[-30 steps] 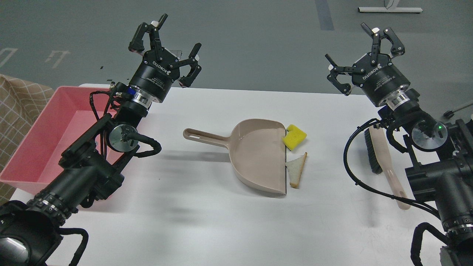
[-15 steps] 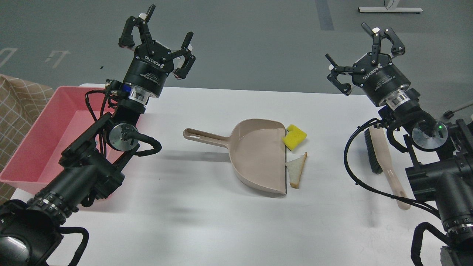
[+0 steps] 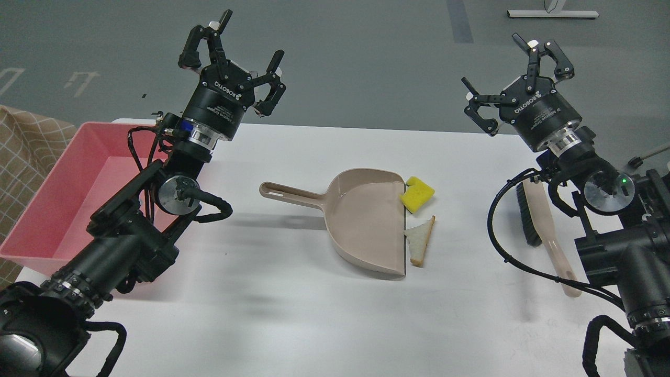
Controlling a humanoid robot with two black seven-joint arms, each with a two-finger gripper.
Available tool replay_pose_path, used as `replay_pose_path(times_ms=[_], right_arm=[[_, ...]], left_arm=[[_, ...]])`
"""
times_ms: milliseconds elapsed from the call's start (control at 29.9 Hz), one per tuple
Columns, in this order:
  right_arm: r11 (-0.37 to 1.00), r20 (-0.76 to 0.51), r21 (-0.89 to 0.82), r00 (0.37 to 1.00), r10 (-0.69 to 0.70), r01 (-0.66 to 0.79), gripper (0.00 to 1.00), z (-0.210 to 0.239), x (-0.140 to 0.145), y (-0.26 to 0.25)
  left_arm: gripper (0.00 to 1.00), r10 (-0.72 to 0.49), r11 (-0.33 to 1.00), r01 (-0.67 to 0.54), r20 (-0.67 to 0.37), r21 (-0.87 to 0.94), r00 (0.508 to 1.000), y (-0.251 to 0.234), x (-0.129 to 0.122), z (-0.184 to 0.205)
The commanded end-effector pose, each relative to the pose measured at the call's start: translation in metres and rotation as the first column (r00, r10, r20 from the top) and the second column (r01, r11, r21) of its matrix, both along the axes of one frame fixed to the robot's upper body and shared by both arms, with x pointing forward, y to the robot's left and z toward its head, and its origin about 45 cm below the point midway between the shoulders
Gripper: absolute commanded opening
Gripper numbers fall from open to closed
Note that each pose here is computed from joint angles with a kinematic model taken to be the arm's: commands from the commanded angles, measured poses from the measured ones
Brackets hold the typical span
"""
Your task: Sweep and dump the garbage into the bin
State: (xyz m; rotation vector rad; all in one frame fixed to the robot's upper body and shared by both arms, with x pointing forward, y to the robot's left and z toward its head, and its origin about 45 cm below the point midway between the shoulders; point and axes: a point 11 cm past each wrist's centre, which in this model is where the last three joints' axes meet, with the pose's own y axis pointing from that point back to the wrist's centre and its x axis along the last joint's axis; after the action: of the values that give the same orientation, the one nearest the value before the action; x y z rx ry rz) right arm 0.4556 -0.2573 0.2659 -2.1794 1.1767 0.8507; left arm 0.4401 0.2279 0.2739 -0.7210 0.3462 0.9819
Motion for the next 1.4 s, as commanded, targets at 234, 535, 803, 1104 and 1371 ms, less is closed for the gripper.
replay_pose_path(times_ms=[234, 535, 803, 1104, 1371], right_arm=[[1.000, 0.001, -0.003, 1.000, -0.002, 0.002, 1.00, 0.000, 0.000, -0.001], [1.000, 0.001, -0.003, 1.000, -0.002, 0.002, 1.00, 0.000, 0.000, -0.001], [1.000, -0.004, -0.003, 1.000, -0.003, 0.003, 1.00, -0.002, -0.001, -0.002], [1.000, -0.002, -0.003, 1.000, -0.002, 0.002, 1.00, -0.001, -0.001, -0.002], [1.000, -0.001, -0.004, 1.000, -0.002, 0.002, 1.00, 0.000, 0.000, -0.001]], left_arm=[[0.98, 0.150, 0.889, -0.167, 0.073, 0.426, 0.986, -0.017, -0.014, 0.011], [0.98, 0.141, 0.824, -0.185, 0.123, 0.536, 0.982, 0.000, -0.033, 0.027], [0.98, 0.137, 0.758, -0.189, 0.131, 0.624, 0.982, 0.020, -0.053, 0.027], [0.97, 0.127, 0.677, -0.153, 0.091, 0.719, 0.988, 0.043, -0.084, 0.010], [0.98, 0.145, 0.592, -0.126, 0.049, 0.796, 0.988, 0.059, -0.115, -0.018]])
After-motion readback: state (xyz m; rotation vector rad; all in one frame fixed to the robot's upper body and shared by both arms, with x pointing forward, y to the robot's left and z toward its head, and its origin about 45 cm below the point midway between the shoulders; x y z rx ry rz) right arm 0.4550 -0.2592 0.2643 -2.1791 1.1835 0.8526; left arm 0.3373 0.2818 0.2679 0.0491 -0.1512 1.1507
